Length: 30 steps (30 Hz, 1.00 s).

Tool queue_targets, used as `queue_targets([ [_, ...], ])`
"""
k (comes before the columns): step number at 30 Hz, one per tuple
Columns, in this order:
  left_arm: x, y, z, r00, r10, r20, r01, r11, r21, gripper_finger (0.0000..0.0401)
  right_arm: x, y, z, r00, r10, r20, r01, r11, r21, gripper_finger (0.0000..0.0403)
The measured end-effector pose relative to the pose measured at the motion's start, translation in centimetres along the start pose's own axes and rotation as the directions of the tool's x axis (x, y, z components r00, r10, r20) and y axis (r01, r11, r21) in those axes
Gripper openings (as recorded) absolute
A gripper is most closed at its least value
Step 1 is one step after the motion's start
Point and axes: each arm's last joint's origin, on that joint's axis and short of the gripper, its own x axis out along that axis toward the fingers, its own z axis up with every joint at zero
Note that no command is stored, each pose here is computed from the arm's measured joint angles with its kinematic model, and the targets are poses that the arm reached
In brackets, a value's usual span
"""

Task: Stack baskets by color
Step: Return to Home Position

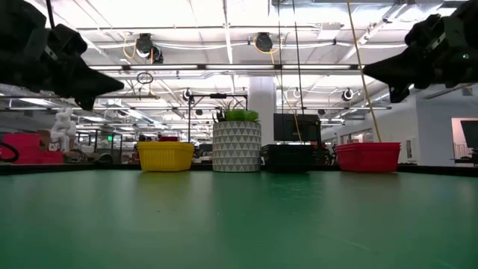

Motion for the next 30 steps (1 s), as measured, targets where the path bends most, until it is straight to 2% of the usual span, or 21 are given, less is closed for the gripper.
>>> queue_targets([
  [9, -0.12, -0.01, -0.01, 1.000, -0.005, -0.003, 0.005, 0.998, 0.060, 0.0003, -0.03, 0.45, 0.04, 0.988, 0.153, -0.016, -0.154, 0.987, -0.048, 0.0011],
  [14, -0.11, -0.09, -0.11, 0.999, -0.037, -0.016, 0.038, 0.995, 0.094, 0.0007, 0.13, 0.39, -0.15, 0.988, 0.150, -0.040, -0.152, 0.986, -0.065, 0.0011],
  [20, -0.11, -0.06, -0.01, 1.000, -0.023, -0.005, 0.024, 0.990, 0.138, 0.0028, 0.24, 0.35, -0.31, 0.988, 0.146, -0.058, -0.150, 0.987, -0.060, 0.0011],
  [24, -0.11, -0.06, -0.01, 1.000, -0.021, -0.004, 0.022, 0.996, 0.084, 0.0032, 0.24, 0.35, -0.32, 0.988, 0.146, -0.059, -0.149, 0.987, -0.060, 0.0011],
  [30, -0.11, -0.06, 0.00, 1.000, -0.021, -0.003, 0.021, 0.995, 0.098, 0.0033, 0.24, 0.35, -0.33, 0.988, 0.146, -0.060, -0.149, 0.987, -0.059, 0.0011],
])
